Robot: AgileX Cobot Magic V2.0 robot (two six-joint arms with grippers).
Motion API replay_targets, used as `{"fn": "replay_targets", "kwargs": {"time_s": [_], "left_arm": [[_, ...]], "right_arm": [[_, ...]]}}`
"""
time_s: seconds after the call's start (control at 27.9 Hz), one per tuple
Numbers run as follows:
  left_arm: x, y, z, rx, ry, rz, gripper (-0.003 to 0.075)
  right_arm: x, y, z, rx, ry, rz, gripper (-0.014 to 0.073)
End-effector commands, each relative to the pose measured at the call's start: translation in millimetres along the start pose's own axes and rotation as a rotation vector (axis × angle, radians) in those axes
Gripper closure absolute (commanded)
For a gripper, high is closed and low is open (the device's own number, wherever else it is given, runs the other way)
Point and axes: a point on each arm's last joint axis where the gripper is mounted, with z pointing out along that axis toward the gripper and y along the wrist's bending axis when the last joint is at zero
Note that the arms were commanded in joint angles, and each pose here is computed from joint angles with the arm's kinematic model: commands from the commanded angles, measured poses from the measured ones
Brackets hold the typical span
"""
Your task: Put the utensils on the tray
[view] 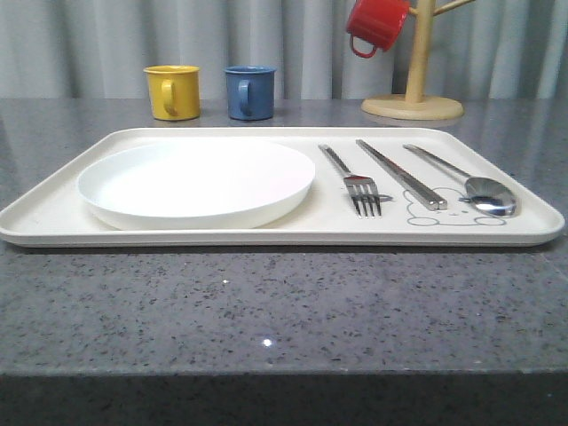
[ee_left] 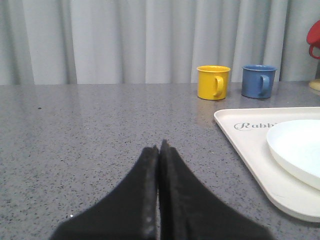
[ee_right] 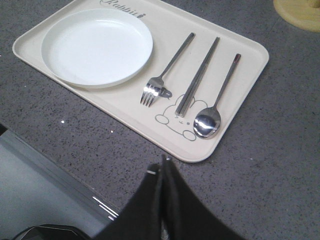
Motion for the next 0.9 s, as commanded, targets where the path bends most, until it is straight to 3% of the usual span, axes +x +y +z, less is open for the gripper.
{"fn": "replay_targets", "kwargs": {"time_s": [0.0, 0.29, 0.43, 0.64, 0.86], "left_arm": [[-8.1, 0.1, -2.5, 0.002, -0.105, -0.015, 0.0738], [-8.1, 0.1, -2.5, 0.002, -0.105, -0.015, 0.0738], [-8.0, 0.1, -2.3, 0.002, -0.103, -0.015, 0.0738], [-8.0, 0.1, -2.3, 0.002, -0.103, -0.015, 0.0738], [-8.0, 0.1, -2.3, 0.002, -0.103, -0.015, 0.0738]], "right_arm": [[-11.0, -0.5, -4.8, 0.009, -0.087, -0.009, 0.0664], [-8.3, -0.5, -5.9, 0.010, -0.103, -0.009, 0.0664], [12.4, -10.6, -5.2, 0.135, -0.234, 0.039, 0.0664], [81.8, -24.6, 15.5, 0.387, -0.547, 0.089, 0.0664], [148.0, -32.0, 50.5, 0.504, -0.672, 0.092, 0.0664]]}}
